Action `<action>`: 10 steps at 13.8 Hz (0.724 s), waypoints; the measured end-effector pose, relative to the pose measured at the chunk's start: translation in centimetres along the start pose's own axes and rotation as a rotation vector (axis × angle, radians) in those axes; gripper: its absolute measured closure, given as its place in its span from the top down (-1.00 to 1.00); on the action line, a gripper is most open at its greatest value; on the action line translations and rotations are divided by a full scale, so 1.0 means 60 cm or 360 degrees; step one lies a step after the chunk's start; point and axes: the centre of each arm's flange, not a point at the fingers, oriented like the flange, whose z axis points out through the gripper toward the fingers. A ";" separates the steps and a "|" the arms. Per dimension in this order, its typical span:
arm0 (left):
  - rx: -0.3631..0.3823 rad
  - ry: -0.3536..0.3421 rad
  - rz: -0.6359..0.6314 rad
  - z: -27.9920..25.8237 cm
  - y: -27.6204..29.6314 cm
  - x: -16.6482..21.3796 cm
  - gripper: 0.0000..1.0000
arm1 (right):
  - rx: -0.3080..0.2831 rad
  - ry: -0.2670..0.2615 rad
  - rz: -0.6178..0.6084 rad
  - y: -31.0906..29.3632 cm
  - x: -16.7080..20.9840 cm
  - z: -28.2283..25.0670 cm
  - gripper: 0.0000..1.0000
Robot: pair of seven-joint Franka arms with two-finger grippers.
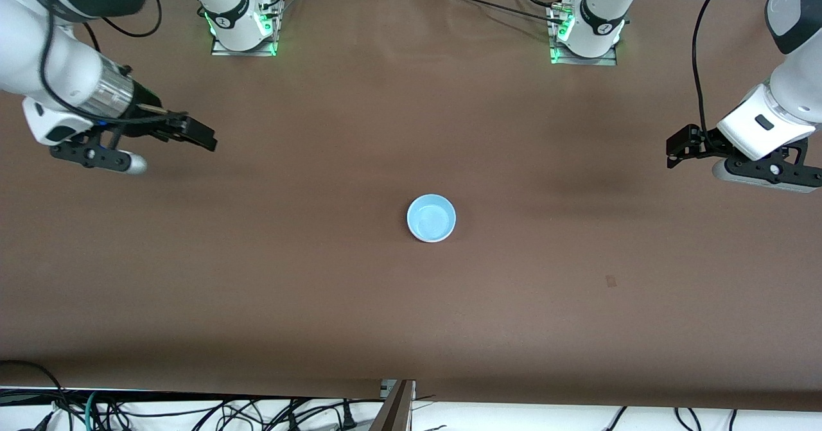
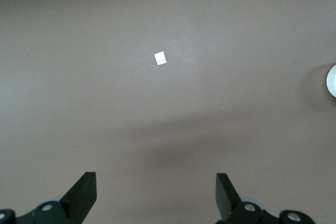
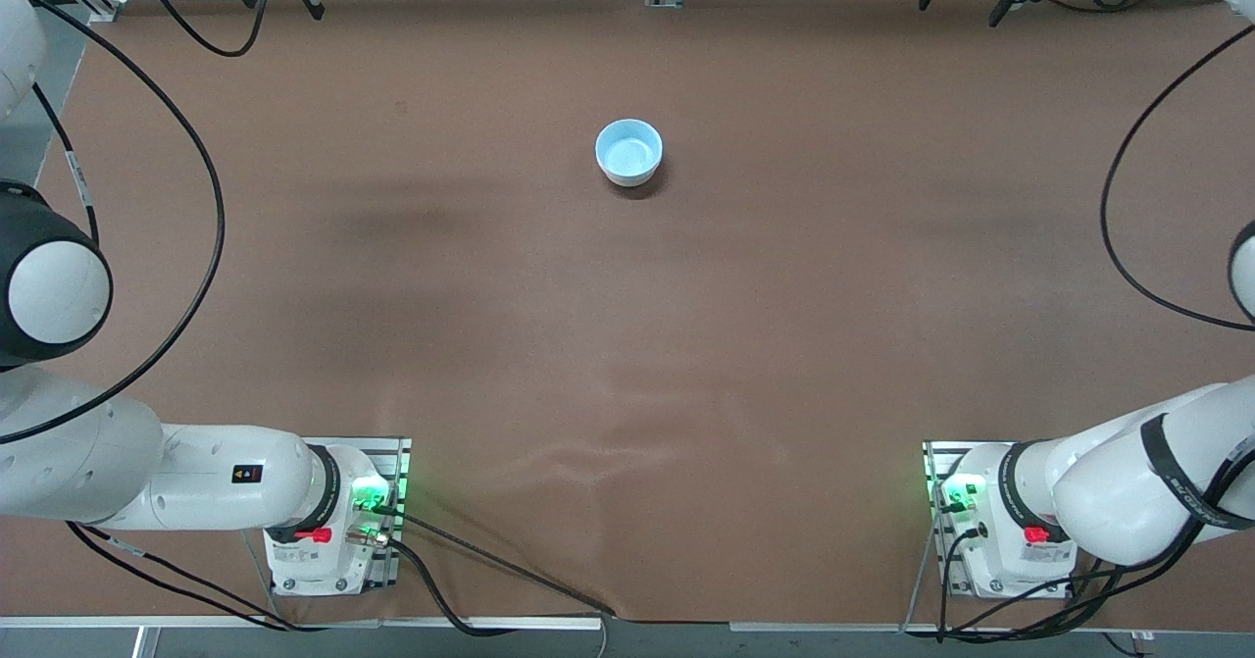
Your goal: Stack pink and blue bowls on white bowl
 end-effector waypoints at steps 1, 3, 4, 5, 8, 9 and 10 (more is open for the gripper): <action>0.0000 0.0000 0.0000 0.000 0.000 0.000 1.00 | -0.0028 0.0006 -0.0042 -0.001 -0.008 0.000 0.99; 0.0000 0.0000 0.0000 0.000 0.000 0.000 1.00 | -0.0085 0.0040 -0.0106 -0.018 -0.021 0.011 0.99; 0.0000 0.0000 0.0000 0.000 0.000 0.000 1.00 | -0.0095 0.0072 -0.0133 -0.021 -0.023 0.019 0.99; 0.0000 0.0000 0.0000 0.000 0.000 0.000 1.00 | -0.0101 0.0096 -0.0166 -0.015 -0.024 0.025 0.99; 0.0000 0.0001 0.0000 0.000 0.000 0.000 1.00 | -0.0115 0.0121 -0.0238 0.028 -0.031 0.014 0.99; 0.0000 0.0001 0.0000 0.000 0.000 0.000 1.00 | -0.0115 0.0135 -0.0241 0.040 -0.032 0.005 0.99; 0.0000 0.0001 0.0000 0.000 0.000 0.000 1.00 | -0.0115 0.0143 -0.0251 0.050 -0.031 -0.002 0.99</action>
